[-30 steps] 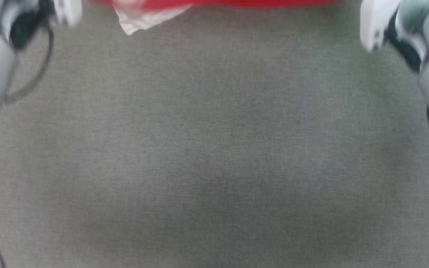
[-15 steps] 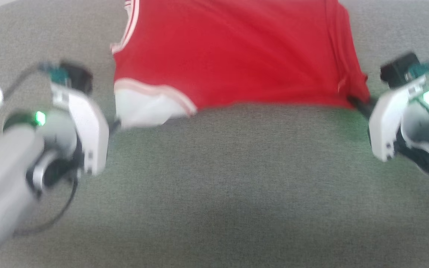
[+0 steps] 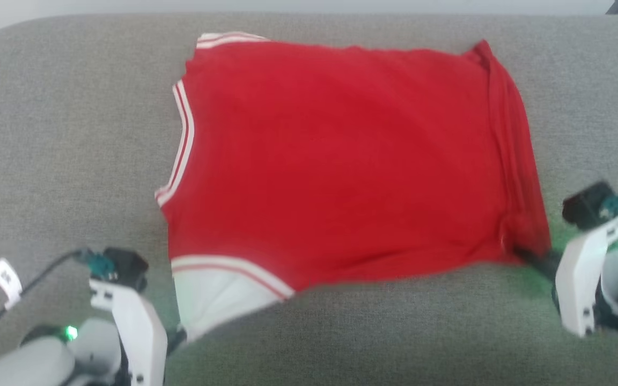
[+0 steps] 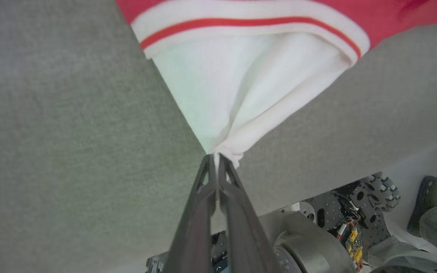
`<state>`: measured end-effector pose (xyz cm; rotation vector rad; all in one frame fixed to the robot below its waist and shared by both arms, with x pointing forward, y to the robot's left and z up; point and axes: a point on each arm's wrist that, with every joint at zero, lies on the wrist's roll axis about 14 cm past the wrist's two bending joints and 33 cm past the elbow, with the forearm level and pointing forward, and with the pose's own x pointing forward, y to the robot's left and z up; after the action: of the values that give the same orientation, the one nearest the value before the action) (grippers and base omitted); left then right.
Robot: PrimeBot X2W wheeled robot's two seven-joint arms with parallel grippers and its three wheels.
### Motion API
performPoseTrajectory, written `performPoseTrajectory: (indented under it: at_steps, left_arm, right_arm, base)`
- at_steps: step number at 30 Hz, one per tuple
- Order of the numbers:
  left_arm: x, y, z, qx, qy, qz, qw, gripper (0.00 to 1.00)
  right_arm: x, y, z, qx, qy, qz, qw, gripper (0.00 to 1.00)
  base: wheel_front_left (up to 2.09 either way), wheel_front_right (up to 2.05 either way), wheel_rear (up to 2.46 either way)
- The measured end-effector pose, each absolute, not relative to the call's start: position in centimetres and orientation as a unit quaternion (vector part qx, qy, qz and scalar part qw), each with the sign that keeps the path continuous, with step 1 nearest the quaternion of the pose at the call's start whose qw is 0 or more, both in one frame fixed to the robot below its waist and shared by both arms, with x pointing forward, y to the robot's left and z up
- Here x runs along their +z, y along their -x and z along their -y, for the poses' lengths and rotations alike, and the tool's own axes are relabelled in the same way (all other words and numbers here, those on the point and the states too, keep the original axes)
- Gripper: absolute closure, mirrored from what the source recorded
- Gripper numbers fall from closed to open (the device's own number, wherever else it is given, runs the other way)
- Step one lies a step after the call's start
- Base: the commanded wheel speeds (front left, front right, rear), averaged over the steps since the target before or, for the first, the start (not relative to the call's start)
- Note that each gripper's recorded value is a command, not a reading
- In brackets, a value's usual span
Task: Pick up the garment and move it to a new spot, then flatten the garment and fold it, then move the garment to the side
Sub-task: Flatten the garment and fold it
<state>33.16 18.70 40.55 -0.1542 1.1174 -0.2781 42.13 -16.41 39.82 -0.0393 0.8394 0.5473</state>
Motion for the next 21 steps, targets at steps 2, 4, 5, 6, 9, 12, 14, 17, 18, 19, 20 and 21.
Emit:
performPoseTrajectory:
  at_steps: [2,4,5,6,9,12,14,17,18,19,20,21]
  left_arm:
    - [40.3,-31.8,-18.5,-0.132,0.073,-0.54,0.828,1.0]
    - [40.1,-30.5,-18.0,-0.131,0.087,-0.556,0.816,1.0]
    - [39.9,-29.9,-17.8,-0.132,0.087,-0.563,0.811,1.0]
    - [39.9,-29.5,-17.7,-0.133,0.087,-0.567,0.808,1.0]
    - [40.1,-29.3,-17.7,-0.131,0.088,-0.565,0.81,1.0]
    - [40.6,-29.6,-17.8,-0.133,0.082,-0.558,0.815,1.0]
    - [41.3,-30.4,-18.0,-0.134,0.072,-0.542,0.826,1.0]
    - [43.5,-33.0,-18.7,-0.135,0.045,-0.493,0.858,1.0]
    - [44.2,-33.8,-19.0,-0.136,0.032,-0.478,0.867,1.0]
    - [45.0,-34.7,-19.2,-0.135,0.024,-0.462,0.876,1.0]
    - [45.9,-35.7,-19.4,-0.137,0.011,-0.442,0.886,1.0]
    - [46.7,-36.6,-19.6,-0.139,0.0,-0.425,0.895,1.0]
  right_arm:
    - [39.5,-40.6,16.5,0.266,0.017,-0.419,0.868,1.0]
    - [39.3,-39.3,16.5,0.268,0.009,-0.432,0.861,1.0]
    - [39.1,-38.7,16.5,0.268,0.008,-0.44,0.857,1.0]
    - [39.0,-38.1,16.6,0.269,0.007,-0.446,0.853,1.0]
    - [39.1,-37.1,16.7,0.268,-0.001,-0.452,0.851,1.0]
    - [39.5,-36.6,16.4,0.268,-0.012,-0.45,0.852,1.0]
    - [40.1,-36.7,16.3,0.267,-0.015,-0.442,0.856,1.0]
    - [41.4,-37.5,16.3,0.258,-0.026,-0.415,0.872,1.0]
    - [41.7,-37.8,16.2,0.256,-0.029,-0.408,0.876,1.0]
    - [42.1,-38.0,16.2,0.254,-0.028,-0.402,0.879,1.0]
    - [42.5,-38.4,16.3,0.25,-0.029,-0.393,0.884,1.0]
    - [42.9,-38.8,16.3,0.247,-0.03,-0.384,0.889,1.0]
  base:
    - [0.0,0.0,0.0]
    - [0.0,0.0,0.0]
    - [0.0,0.0,0.0]
    - [0.0,0.0,0.0]
    - [0.0,0.0,0.0]
    - [0.0,0.0,0.0]
    - [0.0,0.0,0.0]
    - [0.0,0.0,0.0]
    - [0.0,0.0,0.0]
    - [0.0,0.0,0.0]
    - [0.0,0.0,0.0]
    - [0.0,0.0,0.0]
